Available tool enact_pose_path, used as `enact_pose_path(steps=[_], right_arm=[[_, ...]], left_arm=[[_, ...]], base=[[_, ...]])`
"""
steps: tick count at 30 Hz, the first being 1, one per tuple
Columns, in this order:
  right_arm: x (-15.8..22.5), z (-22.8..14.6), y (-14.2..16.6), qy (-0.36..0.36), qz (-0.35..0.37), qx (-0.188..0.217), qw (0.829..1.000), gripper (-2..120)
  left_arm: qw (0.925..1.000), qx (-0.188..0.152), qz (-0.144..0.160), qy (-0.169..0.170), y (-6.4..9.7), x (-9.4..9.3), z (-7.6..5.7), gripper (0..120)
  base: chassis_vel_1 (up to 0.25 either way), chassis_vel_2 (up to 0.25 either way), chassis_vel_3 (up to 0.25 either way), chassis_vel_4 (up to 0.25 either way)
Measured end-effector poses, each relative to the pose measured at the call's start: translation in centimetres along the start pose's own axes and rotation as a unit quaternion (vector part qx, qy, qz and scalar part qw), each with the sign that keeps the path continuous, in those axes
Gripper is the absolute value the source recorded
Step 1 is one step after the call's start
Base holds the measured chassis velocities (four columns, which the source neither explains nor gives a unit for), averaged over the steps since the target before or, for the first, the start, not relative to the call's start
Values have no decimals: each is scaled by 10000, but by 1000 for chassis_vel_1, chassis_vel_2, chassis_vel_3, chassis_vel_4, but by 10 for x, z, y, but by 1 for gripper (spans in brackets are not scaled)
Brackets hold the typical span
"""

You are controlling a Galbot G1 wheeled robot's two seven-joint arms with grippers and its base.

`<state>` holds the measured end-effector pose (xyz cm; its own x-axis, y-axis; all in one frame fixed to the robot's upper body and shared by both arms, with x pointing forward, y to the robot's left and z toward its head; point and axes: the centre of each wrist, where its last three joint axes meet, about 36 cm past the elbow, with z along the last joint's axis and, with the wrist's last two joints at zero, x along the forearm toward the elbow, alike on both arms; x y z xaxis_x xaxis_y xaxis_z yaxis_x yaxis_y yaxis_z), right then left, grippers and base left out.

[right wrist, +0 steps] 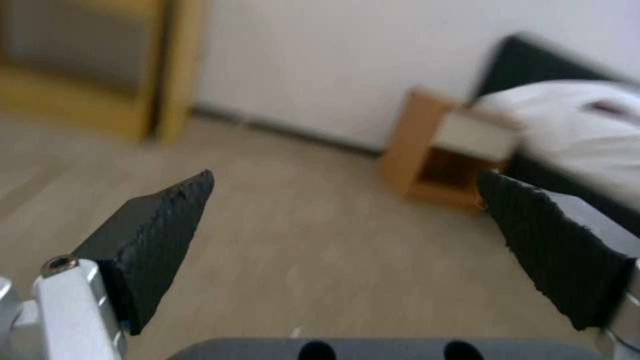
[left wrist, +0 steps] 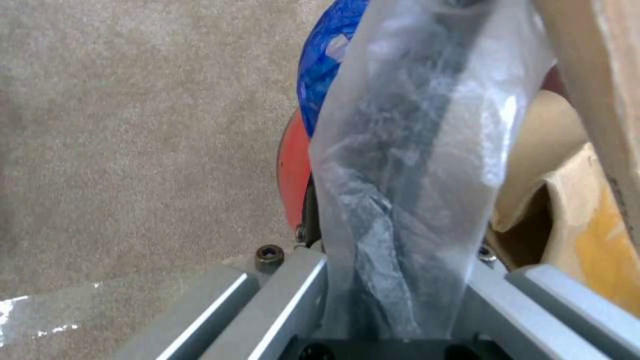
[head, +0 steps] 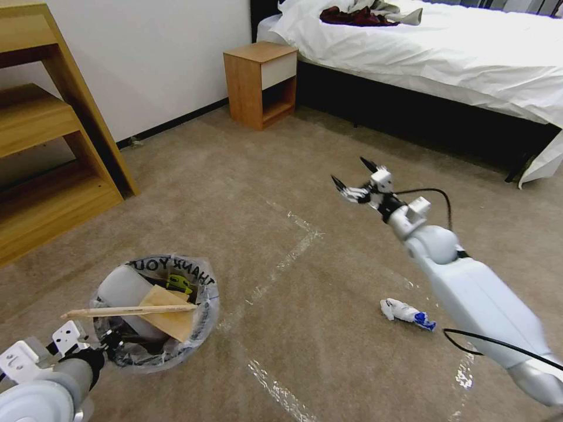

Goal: Pick up the trash bin and place the garbage on the floor into it.

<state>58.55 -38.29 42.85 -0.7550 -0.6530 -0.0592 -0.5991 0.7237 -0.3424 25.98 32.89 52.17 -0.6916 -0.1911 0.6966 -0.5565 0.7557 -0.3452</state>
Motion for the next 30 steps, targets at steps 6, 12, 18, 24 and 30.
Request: enact_pose_path(steps=[6, 12, 18, 24, 30], right_arm=[[57, 44, -41, 914, -1013, 410, 9898, 100], [84, 52, -48, 1592, -1390, 865, 9736, 100], [109, 62, -57, 2059, -1522, 1035, 9611, 100], [133, 76, -65, 2497, -1840, 1126, 9440, 100], [138, 90, -67, 2765, -2034, 1130, 9324, 100]], left_arm=[[9999, -107, 70, 21, -2, 2, -5, 0], [9998, -132, 116, 53, -4, 3, -4, 0], [9997, -174, 143, 59, -6, 4, -3, 0], [9997, -191, 150, 88, -7, 3, -1, 0], [9997, -181, 134, 91, -7, 0, 0, 0]], base=[[0, 0, 0, 0], [0, 0, 0, 0], [0, 0, 0, 0], [0, 0, 0, 0], [0, 0, 0, 0]])
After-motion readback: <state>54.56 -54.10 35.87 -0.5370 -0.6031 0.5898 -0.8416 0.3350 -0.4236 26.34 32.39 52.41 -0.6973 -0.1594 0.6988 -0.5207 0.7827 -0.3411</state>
